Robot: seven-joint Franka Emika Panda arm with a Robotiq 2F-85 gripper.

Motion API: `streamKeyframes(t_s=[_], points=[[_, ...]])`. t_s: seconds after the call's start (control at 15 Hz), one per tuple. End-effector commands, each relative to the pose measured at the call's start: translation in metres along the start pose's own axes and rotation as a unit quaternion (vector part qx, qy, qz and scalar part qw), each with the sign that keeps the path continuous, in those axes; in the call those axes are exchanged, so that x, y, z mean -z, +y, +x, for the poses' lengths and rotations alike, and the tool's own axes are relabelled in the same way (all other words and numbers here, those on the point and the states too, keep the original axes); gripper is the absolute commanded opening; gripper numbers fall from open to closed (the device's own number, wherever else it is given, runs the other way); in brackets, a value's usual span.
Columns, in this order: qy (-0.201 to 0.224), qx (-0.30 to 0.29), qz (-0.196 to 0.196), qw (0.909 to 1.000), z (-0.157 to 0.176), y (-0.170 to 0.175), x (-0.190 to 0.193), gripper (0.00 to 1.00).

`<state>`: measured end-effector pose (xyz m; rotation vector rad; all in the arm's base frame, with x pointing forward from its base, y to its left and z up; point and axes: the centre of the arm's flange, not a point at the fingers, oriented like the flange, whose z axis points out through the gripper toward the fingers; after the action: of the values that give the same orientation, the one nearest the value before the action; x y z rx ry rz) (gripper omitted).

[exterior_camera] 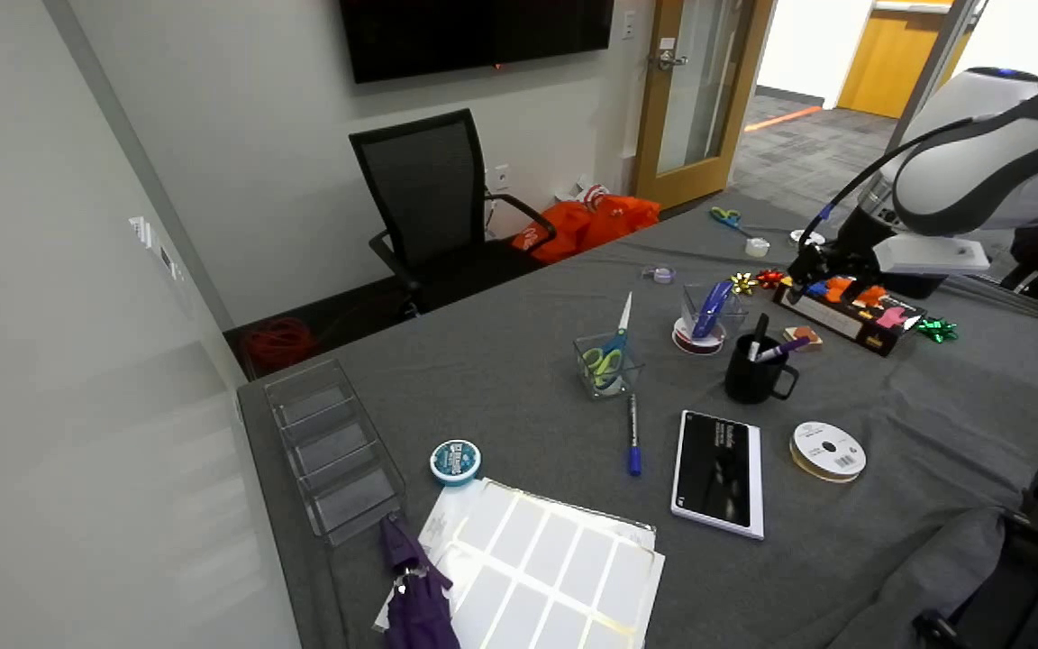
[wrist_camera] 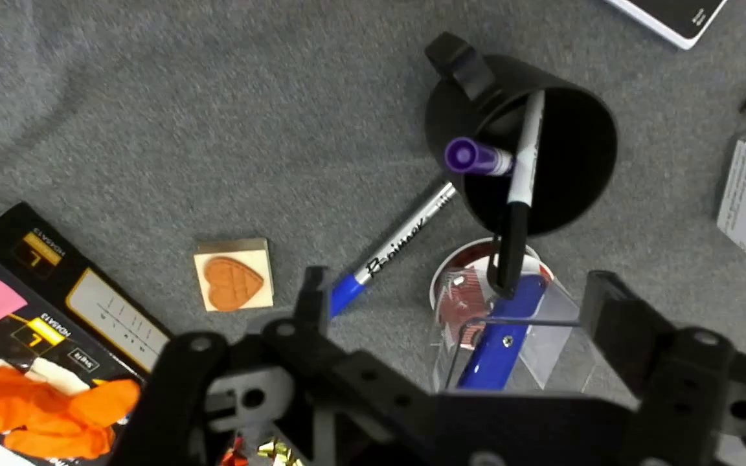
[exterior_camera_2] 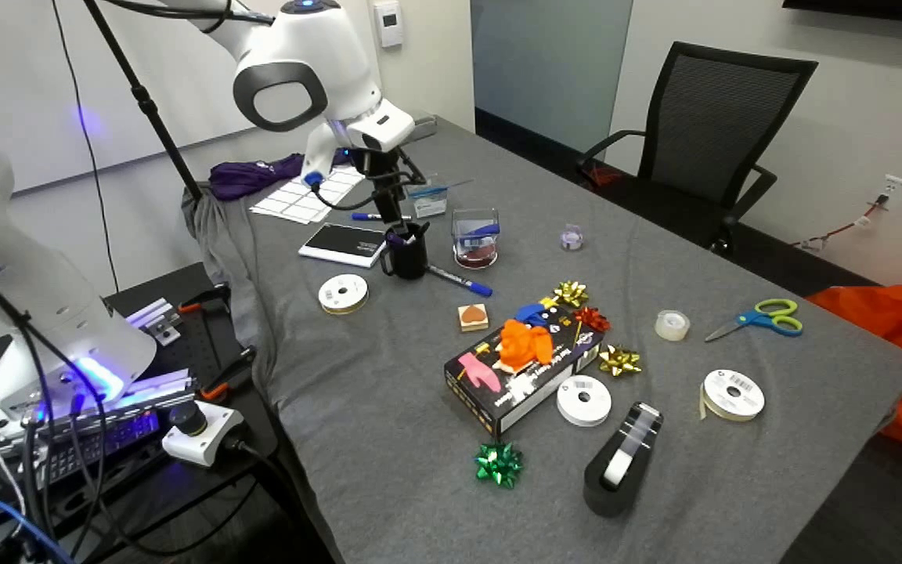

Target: Remove the purple marker from the black cup and place it on the table

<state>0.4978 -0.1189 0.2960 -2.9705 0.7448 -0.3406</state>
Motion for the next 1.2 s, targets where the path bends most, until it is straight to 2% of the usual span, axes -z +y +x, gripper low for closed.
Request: streamKeyframes(t_s=[0.0,0.33,0.6,1.0,1.07,1.13], points=[[-0.012,0.022,0.014,0.9996,-0.007,0.005,-0.024,1.00],[-0.016,0.041,0.029,0.9986,-0.013,0.002,-0.045,1.00],[-0.003,0.056,0.045,0.9974,-0.018,0.002,-0.064,1.00],[0.003,0.091,0.064,0.9937,-0.027,0.014,-0.082,1.00],[0.003,0.095,0.068,0.9931,-0.028,0.017,-0.084,0.75],[0.004,0.098,0.073,0.9924,-0.029,0.019,-0.084,0.73]])
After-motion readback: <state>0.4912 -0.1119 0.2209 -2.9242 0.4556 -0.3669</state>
